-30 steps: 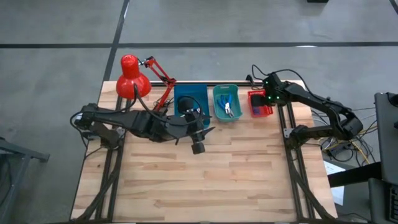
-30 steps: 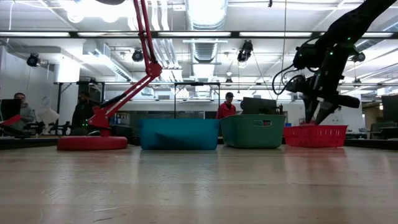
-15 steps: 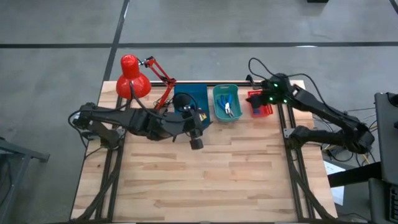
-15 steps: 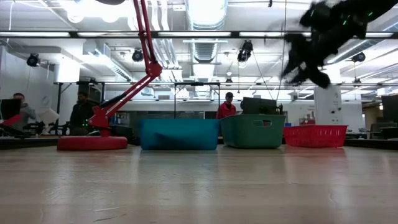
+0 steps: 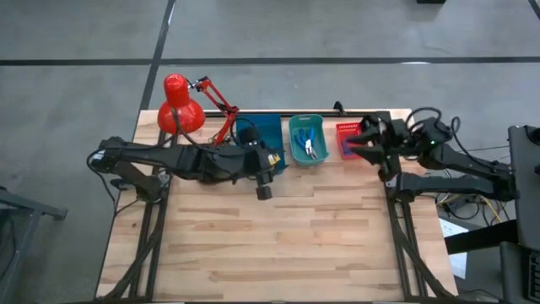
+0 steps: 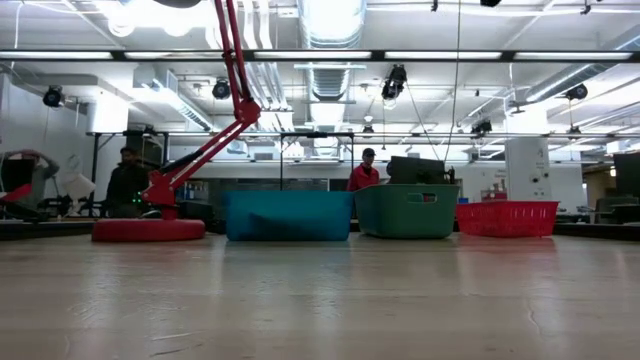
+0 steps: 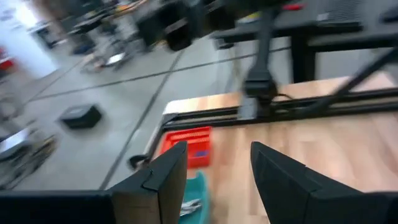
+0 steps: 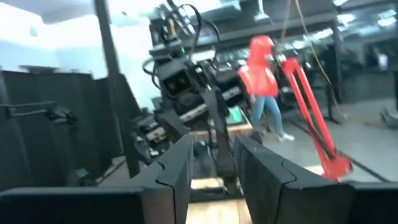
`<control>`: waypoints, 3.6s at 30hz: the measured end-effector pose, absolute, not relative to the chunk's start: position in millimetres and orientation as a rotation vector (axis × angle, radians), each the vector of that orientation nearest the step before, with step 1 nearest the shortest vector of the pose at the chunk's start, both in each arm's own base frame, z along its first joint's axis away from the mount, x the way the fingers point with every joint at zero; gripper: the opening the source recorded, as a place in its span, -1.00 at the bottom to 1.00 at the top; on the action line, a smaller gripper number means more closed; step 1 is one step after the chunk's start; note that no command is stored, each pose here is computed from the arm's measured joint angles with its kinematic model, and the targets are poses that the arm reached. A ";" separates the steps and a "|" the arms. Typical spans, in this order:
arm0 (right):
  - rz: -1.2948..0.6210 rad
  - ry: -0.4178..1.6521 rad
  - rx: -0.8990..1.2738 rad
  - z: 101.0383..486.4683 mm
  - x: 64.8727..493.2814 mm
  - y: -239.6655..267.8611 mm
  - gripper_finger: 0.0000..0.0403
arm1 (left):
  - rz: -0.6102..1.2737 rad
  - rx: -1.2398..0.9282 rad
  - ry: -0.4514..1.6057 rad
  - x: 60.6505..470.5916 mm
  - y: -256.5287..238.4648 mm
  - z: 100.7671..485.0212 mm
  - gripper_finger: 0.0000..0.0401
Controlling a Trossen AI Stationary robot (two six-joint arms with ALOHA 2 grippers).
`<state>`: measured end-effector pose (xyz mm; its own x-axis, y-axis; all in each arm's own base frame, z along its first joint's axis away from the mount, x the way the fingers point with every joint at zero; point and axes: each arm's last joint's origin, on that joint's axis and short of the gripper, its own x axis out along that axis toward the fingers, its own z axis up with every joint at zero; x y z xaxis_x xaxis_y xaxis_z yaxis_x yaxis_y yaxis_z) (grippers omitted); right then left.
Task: Pick & Place School Supplies
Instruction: Return to Home Position
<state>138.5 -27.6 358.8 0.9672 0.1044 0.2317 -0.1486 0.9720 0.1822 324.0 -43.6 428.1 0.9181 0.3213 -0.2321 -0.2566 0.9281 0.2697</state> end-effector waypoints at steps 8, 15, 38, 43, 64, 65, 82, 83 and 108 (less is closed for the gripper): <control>0.093 -0.074 0.241 333.5 187.2 -25.4 -0.43 | 0.290 0.221 0.169 291.0 -28.9 383.9 -0.09; 0.167 -0.157 0.070 320.1 233.2 -16.7 -0.50 | 0.243 0.199 0.015 261.1 -27.8 322.9 -0.09; 0.242 0.043 0.054 305.1 174.1 -7.4 -0.66 | 0.265 -0.033 -0.030 159.0 -11.7 211.9 -0.09; 0.244 -0.012 0.043 294.9 161.9 -6.1 -0.63 | 0.265 -0.041 -0.024 151.4 -10.6 196.0 -0.09; 0.199 -0.316 0.215 200.7 105.6 -3.1 -0.66 | 0.352 0.113 -0.087 139.0 -6.7 183.6 -0.09; 0.185 -0.330 0.213 201.8 103.2 -3.4 -0.65 | 0.377 0.115 -0.093 138.2 -6.0 184.6 -0.09; 0.193 -0.306 0.242 197.8 91.1 -1.9 -0.61 | 0.426 0.193 -0.113 123.9 -3.7 183.7 -0.09; 0.193 -0.310 0.237 199.1 90.7 -1.9 -0.62 | 0.425 0.203 -0.113 123.1 -3.7 184.0 -0.09; 0.121 -0.186 0.124 232.7 77.3 -1.7 -0.62 | 0.375 0.251 -0.115 94.3 -1.4 182.5 -0.09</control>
